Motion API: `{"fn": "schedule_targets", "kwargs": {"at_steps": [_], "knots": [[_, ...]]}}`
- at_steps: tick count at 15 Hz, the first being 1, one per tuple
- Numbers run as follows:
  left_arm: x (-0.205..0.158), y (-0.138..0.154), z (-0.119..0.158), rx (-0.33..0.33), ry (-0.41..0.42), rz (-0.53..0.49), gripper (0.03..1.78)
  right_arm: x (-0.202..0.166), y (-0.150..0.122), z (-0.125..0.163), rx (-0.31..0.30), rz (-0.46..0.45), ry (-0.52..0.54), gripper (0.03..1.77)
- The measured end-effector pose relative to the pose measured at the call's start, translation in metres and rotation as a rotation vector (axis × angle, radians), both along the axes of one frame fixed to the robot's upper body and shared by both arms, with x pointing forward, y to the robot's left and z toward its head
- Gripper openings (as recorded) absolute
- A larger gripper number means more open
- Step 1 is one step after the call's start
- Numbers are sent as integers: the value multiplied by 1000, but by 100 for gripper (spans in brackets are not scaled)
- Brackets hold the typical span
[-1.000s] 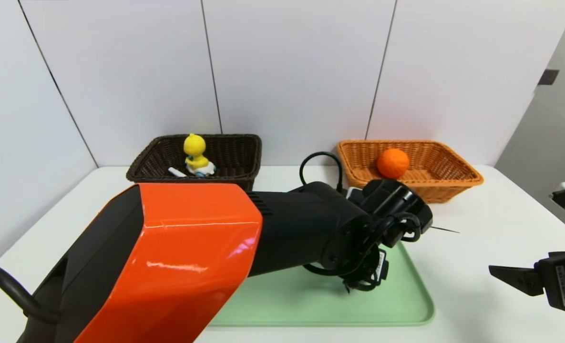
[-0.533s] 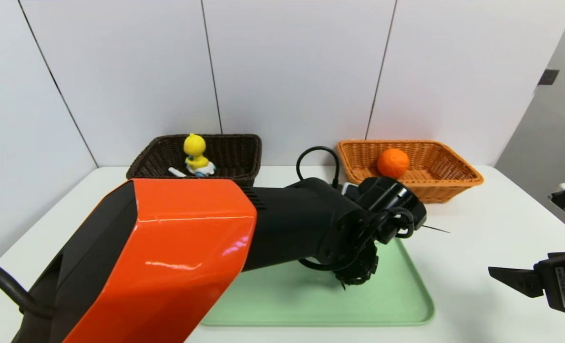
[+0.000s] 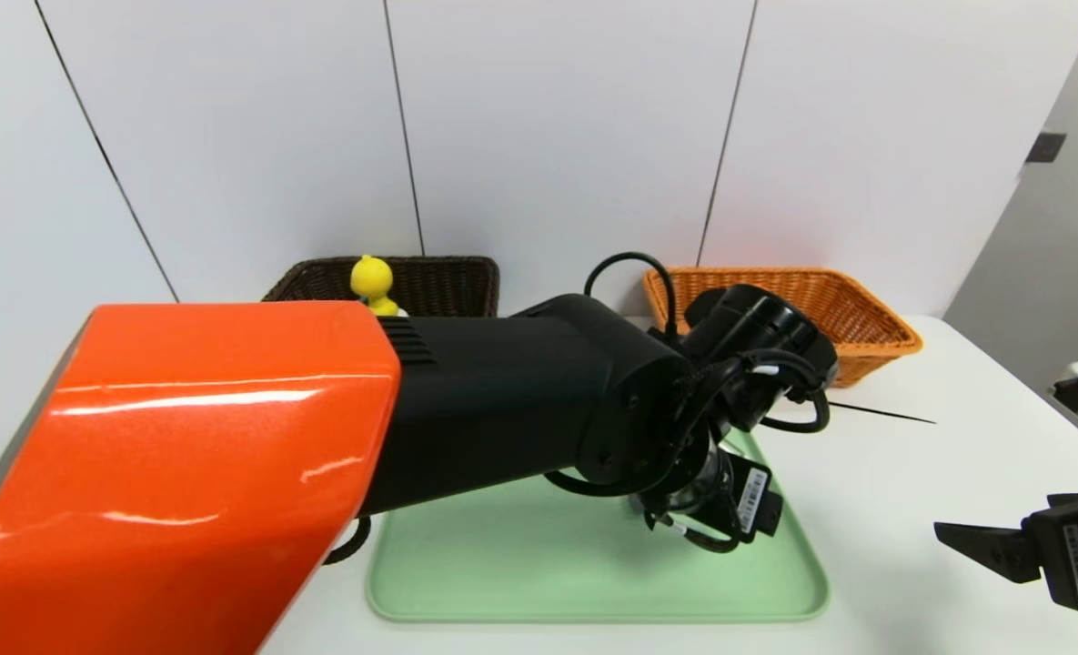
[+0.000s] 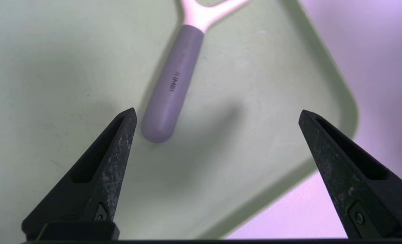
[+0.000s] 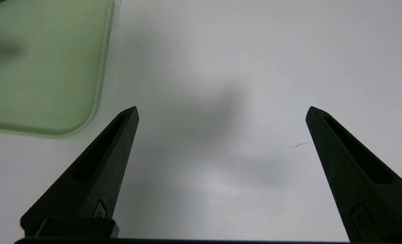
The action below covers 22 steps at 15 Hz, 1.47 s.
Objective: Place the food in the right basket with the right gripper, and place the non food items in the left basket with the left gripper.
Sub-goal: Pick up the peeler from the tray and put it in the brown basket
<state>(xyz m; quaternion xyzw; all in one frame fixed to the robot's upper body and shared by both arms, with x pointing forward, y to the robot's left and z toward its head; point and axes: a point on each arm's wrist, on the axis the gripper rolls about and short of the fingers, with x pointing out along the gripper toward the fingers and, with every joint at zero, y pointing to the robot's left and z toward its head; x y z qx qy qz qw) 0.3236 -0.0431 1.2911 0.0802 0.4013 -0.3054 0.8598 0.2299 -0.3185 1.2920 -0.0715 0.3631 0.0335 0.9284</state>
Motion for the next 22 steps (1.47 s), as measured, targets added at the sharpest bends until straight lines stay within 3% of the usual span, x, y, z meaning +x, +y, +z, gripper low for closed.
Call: {"fn": "schedule_targets", "kwargs": {"at_steps": [4, 10, 22], "knots": [[10, 13, 12, 55, -75, -179, 169, -4, -1, 0, 1, -1, -6, 170], [40, 32, 10, 55, -86, -374, 169, -10, -2, -5, 1, -2, 2, 170], [54, 27, -11, 58, -74, -393, 169, -8, -1, -7, 0, -1, 10, 170]]}}
